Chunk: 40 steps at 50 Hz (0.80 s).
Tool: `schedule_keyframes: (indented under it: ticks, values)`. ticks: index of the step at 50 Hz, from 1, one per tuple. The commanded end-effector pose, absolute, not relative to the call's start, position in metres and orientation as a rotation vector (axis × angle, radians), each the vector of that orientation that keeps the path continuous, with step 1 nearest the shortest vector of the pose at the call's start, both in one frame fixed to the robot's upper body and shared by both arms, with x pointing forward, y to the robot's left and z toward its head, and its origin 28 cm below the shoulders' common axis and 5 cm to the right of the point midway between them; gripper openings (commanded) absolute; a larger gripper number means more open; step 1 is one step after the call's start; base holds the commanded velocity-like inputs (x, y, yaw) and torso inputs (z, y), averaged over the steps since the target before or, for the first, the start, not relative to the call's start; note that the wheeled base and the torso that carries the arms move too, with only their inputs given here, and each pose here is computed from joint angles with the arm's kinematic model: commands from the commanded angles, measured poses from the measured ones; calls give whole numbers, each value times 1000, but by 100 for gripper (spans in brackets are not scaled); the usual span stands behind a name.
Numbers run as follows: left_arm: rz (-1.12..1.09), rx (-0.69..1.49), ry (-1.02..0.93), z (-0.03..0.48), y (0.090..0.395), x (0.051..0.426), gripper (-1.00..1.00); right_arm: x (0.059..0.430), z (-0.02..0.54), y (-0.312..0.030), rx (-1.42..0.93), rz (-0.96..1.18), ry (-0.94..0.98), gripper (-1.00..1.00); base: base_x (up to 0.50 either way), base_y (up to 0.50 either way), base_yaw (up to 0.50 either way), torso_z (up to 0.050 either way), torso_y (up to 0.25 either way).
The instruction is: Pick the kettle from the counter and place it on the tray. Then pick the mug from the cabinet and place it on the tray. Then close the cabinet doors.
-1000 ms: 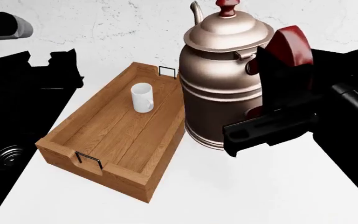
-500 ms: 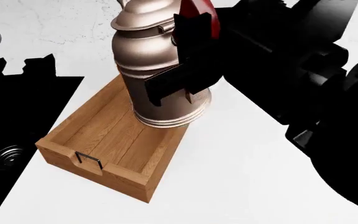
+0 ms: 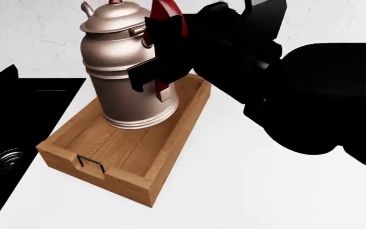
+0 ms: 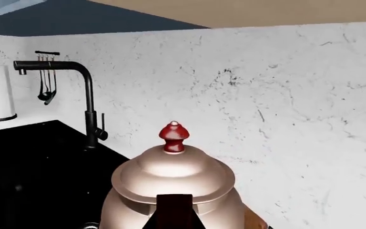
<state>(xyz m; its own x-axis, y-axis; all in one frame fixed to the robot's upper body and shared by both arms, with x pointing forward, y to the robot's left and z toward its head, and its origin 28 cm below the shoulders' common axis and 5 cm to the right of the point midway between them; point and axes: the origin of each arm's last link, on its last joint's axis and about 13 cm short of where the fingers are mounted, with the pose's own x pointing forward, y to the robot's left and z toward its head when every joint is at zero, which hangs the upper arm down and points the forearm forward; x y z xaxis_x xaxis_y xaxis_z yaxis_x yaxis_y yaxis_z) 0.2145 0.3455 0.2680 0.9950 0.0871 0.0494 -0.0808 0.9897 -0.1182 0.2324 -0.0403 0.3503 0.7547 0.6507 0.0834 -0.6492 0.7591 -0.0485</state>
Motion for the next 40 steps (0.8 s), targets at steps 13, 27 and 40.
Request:
schedule_keyframes:
  ticks: [13,27,40]
  values:
    - [120,-130,-54,264,355,208,100,247,338,-39,117,789,-163,-100,0,0,0,0,1]
    - [124,-131,-55,263,356,208,100,250,323,-41,152,801,-146,-100,0,0,0,0,0]
    - [129,-135,-52,262,357,208,100,257,308,-39,182,807,-113,-100,0,0,0,1,1]
